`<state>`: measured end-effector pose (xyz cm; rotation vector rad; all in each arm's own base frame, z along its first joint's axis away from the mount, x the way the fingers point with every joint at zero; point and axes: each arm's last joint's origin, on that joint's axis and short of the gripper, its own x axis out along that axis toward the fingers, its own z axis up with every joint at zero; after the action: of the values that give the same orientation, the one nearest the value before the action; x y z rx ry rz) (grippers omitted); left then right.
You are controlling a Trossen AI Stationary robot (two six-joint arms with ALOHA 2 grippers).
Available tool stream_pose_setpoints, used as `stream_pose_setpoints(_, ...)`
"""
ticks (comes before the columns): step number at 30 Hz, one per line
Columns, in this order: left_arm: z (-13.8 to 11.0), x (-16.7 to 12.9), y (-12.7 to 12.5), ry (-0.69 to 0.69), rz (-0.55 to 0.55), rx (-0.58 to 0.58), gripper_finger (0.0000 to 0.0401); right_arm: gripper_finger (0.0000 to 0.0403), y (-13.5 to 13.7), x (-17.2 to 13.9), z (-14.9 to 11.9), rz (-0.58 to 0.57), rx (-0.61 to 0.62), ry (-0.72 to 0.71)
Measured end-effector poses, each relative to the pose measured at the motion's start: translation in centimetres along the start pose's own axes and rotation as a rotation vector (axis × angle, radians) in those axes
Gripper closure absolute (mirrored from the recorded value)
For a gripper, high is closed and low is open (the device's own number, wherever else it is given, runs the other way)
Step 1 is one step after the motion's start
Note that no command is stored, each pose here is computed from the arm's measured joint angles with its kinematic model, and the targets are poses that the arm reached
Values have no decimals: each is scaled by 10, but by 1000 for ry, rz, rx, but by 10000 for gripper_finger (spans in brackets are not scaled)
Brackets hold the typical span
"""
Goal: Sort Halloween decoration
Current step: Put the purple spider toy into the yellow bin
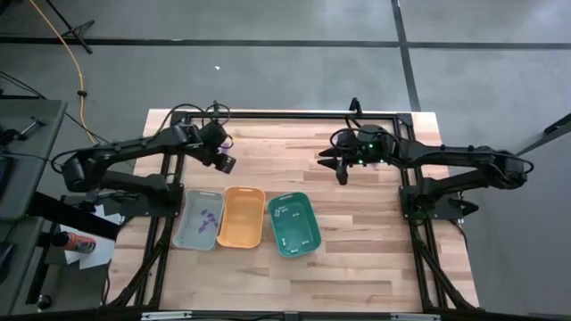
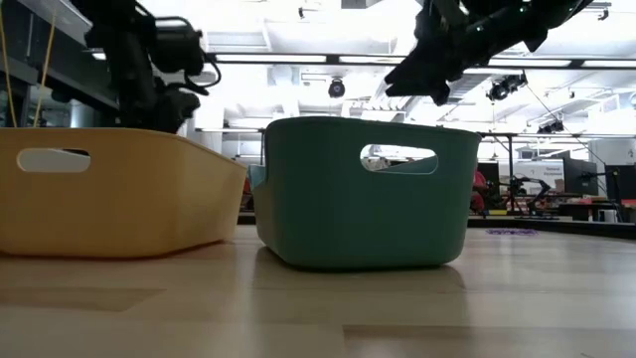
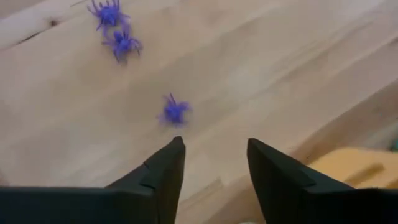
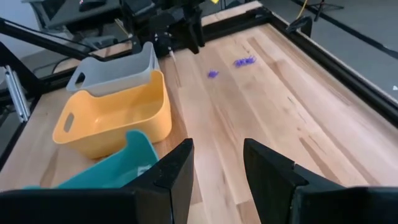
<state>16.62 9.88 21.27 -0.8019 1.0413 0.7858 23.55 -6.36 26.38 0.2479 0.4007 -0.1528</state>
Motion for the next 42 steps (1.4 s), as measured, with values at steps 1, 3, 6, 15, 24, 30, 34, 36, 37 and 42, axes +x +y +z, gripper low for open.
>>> stream_pose_setpoints(1, 1, 5, 0, -1, 1, 0, 231, 269, 0, 1, -1, -1, 1, 6)
stream_pose_setpoints(3, 0, 16, 2, 26, 25, -5, 221, 269, -1, 3, -2, -2, 2, 14)
stream_pose_setpoints(6, 2, 31, 1, 57, 65, -4, 213, 269, -1, 4, -2, -3, 3, 18)
stream_pose_setpoints(15, 10, 71, -2, 99, 141, -25, 210, 269, -1, 4, -2, -14, 3, 16)
stream_pose_setpoints(24, 10, 93, -2, 164, 187, -46, 217, 269, -1, 4, -2, -15, 28, 16)
stream_pose_setpoints(30, 10, 89, -4, 147, 165, 13, 306, 269, -1, 4, -2, -15, 28, 16)
stream_pose_setpoints(34, 9, 84, -2, 140, 175, 53, 389, 269, -1, 4, -2, -16, 28, 16)
stream_pose_setpoints(36, 9, 82, 0, 140, 172, 60, 391, 269, -1, 4, -2, -16, 28, 16)
stream_pose_setpoints(37, 10, 80, 0, 131, 167, 61, 391, 269, -1, 4, -2, -16, 28, 16)
stream_pose_setpoints(42, 14, 61, -1, 68, 104, 66, 400, 269, -1, 4, -3, -17, 28, 17)
